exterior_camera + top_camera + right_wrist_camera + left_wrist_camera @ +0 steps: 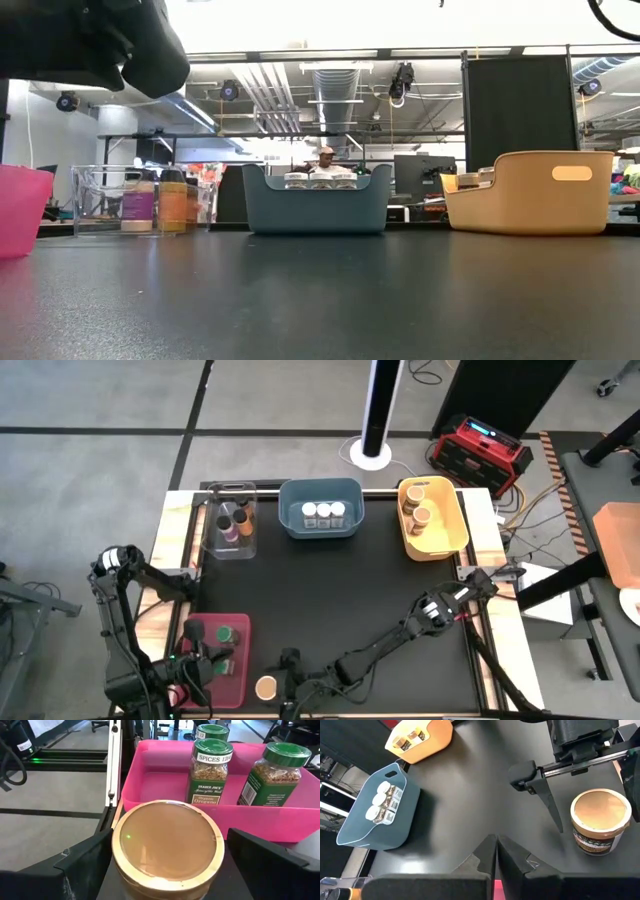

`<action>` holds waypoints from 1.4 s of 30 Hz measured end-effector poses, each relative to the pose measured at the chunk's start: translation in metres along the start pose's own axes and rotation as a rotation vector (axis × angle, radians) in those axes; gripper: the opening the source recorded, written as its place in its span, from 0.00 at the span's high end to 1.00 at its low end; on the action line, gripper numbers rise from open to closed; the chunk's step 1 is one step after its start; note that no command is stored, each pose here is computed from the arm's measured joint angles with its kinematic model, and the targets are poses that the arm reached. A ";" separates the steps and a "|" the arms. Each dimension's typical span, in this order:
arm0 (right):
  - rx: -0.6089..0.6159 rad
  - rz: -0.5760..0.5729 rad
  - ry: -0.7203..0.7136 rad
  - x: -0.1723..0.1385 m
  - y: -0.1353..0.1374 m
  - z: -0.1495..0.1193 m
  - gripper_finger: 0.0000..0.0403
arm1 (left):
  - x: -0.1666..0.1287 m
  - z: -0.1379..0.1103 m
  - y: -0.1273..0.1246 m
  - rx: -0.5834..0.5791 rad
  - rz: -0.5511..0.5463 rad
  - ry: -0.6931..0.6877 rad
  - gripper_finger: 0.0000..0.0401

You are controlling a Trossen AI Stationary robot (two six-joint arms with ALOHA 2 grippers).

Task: Sort spices by type
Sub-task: Put the gold seasoning bottle into the yellow bin

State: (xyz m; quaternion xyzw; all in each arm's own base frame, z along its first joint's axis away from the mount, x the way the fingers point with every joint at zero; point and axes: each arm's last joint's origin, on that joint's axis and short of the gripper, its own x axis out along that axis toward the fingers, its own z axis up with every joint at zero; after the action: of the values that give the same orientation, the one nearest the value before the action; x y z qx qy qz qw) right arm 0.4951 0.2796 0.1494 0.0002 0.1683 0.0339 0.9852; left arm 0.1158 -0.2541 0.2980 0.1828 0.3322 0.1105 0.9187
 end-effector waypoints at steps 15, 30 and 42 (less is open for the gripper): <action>0.033 0.025 0.008 0.002 -0.003 0.000 0.33 | 0.003 -0.002 -0.006 0.033 0.011 0.004 1.00; -0.127 -0.052 0.176 -0.040 -0.015 0.045 0.33 | 0.024 0.049 0.005 0.224 0.001 -0.068 1.00; -0.204 -0.071 0.170 -0.105 -0.047 0.074 0.33 | 0.043 0.078 0.037 0.253 -0.115 -0.230 1.00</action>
State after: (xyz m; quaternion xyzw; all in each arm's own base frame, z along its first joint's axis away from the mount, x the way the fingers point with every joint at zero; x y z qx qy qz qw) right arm 0.4244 0.2261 0.2538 -0.1087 0.2468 0.0158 0.9628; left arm 0.1962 -0.2264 0.3443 0.2892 0.2463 -0.0063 0.9250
